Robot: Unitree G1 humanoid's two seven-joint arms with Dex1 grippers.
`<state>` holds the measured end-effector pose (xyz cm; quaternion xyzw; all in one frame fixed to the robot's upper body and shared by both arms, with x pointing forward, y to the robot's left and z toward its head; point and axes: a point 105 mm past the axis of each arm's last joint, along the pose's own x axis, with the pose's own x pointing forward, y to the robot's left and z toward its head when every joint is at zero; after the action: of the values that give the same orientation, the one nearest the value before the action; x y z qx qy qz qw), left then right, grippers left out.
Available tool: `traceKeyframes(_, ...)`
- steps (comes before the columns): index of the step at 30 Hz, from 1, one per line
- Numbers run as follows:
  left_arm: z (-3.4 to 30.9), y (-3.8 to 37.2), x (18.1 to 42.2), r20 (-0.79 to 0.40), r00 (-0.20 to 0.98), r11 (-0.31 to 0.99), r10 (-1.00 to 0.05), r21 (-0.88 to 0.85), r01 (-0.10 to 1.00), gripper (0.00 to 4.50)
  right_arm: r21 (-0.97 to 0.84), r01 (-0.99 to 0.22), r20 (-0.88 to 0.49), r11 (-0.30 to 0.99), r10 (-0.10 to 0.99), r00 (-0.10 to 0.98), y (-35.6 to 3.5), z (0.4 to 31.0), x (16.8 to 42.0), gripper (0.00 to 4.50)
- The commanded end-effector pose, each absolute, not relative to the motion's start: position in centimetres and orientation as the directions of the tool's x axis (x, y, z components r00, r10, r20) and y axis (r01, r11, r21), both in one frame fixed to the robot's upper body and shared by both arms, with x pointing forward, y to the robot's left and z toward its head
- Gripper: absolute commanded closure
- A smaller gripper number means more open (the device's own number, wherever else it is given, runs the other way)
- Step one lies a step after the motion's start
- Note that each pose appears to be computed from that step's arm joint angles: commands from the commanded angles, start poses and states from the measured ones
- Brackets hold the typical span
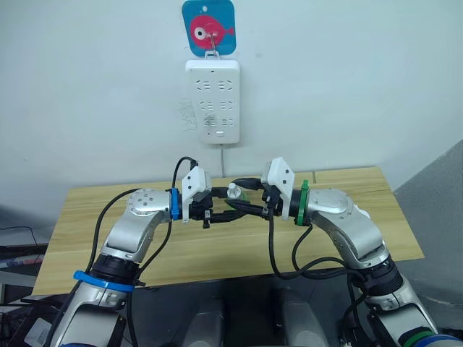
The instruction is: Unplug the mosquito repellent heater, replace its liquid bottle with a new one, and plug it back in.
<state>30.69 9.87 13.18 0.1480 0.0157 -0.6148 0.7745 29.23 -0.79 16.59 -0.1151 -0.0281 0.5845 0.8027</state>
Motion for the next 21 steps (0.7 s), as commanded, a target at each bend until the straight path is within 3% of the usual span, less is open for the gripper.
traceKeyframes(1,13.3,9.9,30.2,-0.209,0.229,0.180,-0.951,0.229,0.957,2.27,-0.241,-0.940,-0.050,0.241,0.964,0.260,-0.5,17.9,28.3,3.46)
traceKeyframes(6,12.8,9.9,29.6,-0.220,0.211,0.160,-0.952,0.227,0.961,2.27,-0.268,-0.950,-0.075,0.160,0.980,0.186,-0.3,17.6,27.3,3.46)
traceKeyframes(10,13.0,9.1,27.3,-0.227,0.073,0.022,-0.971,0.218,0.976,2.27,-0.269,-0.960,-0.118,-0.084,0.992,-0.053,0.0,17.8,25.8,3.46)
traceKeyframes(14,11.9,9.6,24.7,-0.333,-0.088,-0.177,-0.939,0.247,0.953,2.27,-0.244,-0.931,-0.199,-0.272,0.953,-0.227,-0.4,17.7,26.3,3.46)
traceKeyframes(20,11.9,10.5,25.3,-0.346,-0.075,-0.172,-0.935,0.258,0.951,2.27,-0.226,-0.919,-0.216,-0.323,0.937,-0.276,-0.7,18.1,26.9,3.46)
traceKeyframes(21,12.0,10.5,25.6,-0.340,-0.059,-0.156,-0.938,0.263,0.952,2.27,-0.220,-0.922,-0.213,-0.318,0.938,-0.272,-0.9,18.0,26.8,3.11)
